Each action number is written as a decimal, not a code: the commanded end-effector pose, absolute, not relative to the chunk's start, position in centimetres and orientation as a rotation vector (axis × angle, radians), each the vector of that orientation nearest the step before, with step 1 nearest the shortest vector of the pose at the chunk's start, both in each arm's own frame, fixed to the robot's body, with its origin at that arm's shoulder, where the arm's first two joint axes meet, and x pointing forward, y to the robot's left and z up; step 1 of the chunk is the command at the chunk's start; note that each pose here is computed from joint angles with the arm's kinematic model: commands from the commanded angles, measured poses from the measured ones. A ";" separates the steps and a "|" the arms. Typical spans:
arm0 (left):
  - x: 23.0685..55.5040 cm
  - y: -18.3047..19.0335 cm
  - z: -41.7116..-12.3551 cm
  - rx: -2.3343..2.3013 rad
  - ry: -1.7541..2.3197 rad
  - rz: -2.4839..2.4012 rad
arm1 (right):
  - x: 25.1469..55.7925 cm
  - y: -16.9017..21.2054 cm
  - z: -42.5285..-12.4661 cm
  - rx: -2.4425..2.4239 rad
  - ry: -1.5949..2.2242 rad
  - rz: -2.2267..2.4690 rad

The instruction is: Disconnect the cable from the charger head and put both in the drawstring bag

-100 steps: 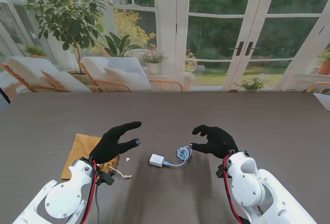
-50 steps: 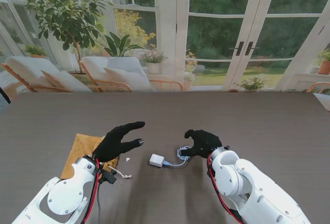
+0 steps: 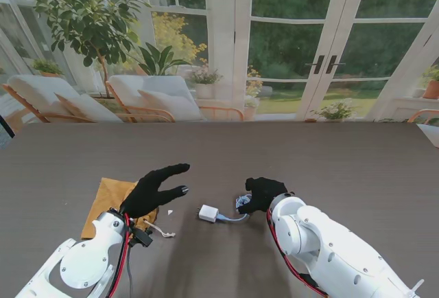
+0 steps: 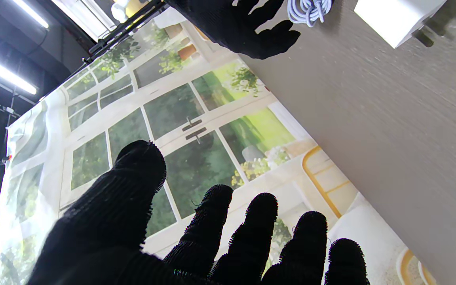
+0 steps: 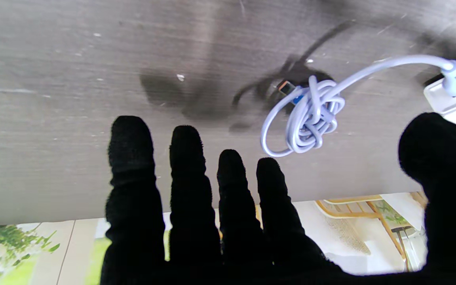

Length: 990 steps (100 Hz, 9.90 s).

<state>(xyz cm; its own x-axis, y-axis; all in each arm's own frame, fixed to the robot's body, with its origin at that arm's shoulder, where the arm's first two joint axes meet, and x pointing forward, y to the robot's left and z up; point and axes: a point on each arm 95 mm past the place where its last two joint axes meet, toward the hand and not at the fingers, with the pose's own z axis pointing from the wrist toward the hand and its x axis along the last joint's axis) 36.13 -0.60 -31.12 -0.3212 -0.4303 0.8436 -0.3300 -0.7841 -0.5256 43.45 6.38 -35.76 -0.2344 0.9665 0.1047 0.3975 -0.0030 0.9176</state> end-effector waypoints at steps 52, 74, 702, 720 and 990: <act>35.6 -1.0 -30.9 -1.794 1.033 -2.292 | 43.8 8.1 -38.1 1.323 1.729 1.186; 35.6 -1.0 -30.9 -1.802 1.038 -2.287 | 43.7 8.3 -38.9 1.291 1.751 1.180; 43.1 -7.6 -35.0 -1.877 1.537 -2.311 | 43.4 10.4 -20.8 1.085 1.225 1.856; 43.0 -7.3 -35.0 -1.833 1.554 -2.292 | 43.5 10.0 -20.4 0.921 1.299 1.846; 40.9 -5.4 -32.5 -1.548 1.592 -2.223 | 46.0 7.5 -24.5 0.365 1.827 1.506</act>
<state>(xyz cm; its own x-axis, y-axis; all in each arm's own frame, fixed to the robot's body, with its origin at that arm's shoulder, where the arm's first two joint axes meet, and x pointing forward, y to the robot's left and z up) 40.98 -5.19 -32.75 -0.5053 -0.5049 0.6998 -0.4956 -0.4941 -0.7143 46.07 7.42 -23.96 -0.6946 0.6337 -0.3404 -0.2273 0.2557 0.9397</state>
